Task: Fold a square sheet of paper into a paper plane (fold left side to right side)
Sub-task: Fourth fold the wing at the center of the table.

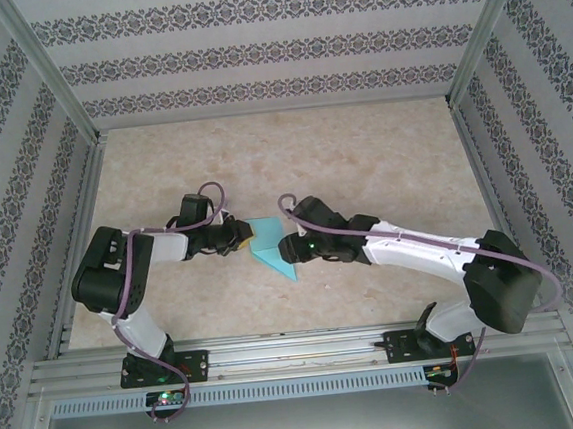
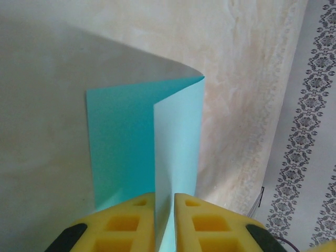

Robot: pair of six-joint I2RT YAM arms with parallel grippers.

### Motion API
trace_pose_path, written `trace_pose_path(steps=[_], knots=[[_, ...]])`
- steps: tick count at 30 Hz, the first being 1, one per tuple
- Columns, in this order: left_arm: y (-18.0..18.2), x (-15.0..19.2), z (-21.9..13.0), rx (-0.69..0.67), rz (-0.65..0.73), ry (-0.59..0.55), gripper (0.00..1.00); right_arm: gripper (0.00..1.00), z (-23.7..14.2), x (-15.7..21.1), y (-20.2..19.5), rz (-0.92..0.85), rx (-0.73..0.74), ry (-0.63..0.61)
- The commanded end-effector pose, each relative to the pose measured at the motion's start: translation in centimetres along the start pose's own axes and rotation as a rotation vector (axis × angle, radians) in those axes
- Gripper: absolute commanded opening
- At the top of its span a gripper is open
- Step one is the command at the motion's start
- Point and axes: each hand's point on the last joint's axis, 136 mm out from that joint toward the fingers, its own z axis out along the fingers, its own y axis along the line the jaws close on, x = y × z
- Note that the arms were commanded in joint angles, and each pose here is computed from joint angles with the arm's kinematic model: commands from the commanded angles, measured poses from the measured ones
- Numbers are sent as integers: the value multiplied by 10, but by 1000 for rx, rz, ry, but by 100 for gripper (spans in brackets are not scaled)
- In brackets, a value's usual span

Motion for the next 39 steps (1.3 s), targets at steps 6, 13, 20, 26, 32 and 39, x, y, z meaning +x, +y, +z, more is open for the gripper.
trace_pose_path(steps=[6,13,20,26,32,39], knots=[[-29,-7,-4,63,47,-17,16,47,15,31,0,-119,332,64],[-37,-7,-3,75,52,-15,16,47,45,46,10,-209,431,118],[-44,-7,-5,81,65,-17,16,46,61,47,6,-237,486,123],[-47,-8,-6,82,68,-18,16,44,65,46,-1,-245,526,114],[-48,-7,-5,83,69,-16,16,40,69,45,-7,-236,545,108],[-48,-7,-5,81,67,-17,16,32,72,46,-11,-237,558,113]])
